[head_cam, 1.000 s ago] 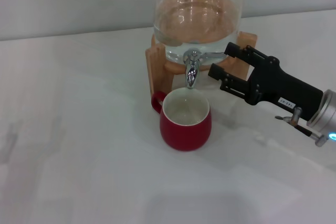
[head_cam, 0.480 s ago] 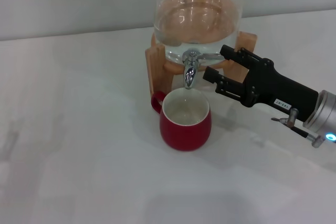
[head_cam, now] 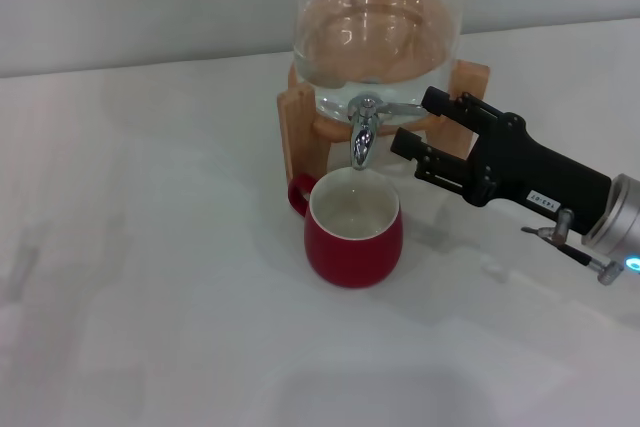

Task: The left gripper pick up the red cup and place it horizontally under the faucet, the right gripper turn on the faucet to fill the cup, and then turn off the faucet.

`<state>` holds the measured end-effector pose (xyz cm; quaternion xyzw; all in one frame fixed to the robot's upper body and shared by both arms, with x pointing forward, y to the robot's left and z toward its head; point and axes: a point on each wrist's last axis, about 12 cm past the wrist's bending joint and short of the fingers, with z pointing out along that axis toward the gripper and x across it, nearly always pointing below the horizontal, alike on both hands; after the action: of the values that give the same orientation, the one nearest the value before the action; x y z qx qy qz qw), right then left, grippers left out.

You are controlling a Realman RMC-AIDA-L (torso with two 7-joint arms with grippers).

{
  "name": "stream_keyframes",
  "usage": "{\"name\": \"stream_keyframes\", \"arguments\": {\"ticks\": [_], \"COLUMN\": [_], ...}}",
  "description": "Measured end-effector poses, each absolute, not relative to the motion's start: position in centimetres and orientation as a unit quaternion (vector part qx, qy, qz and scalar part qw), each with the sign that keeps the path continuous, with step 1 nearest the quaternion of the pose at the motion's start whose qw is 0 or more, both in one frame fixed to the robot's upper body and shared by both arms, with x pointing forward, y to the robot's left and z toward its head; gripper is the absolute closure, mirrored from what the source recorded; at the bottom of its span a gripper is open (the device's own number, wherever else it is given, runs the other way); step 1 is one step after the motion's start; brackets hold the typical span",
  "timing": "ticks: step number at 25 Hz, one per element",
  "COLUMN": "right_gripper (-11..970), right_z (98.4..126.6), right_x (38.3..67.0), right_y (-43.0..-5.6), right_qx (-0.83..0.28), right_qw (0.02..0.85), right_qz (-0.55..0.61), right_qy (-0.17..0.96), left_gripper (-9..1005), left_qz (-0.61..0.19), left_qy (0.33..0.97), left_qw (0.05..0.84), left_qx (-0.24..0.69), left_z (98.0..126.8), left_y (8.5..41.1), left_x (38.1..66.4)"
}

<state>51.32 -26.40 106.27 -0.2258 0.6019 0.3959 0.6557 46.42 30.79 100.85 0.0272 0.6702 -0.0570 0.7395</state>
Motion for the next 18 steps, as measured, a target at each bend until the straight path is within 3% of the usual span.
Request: {"name": "stream_keyframes", "arguments": {"ticks": [18], "right_gripper": [178], "right_z": [106.26], "right_x": [51.12], "right_y": [-26.27], "right_qx": [-0.231], "right_qw": [0.642], "right_qz": [0.413], "right_qy": [0.604], "left_gripper": [120], "left_qz": [-0.059], "left_qy": [0.669], "left_qw": [0.741], "left_qx": [0.028], "left_z": [100.88], "left_y": [30.65], "left_x": [46.43]}}
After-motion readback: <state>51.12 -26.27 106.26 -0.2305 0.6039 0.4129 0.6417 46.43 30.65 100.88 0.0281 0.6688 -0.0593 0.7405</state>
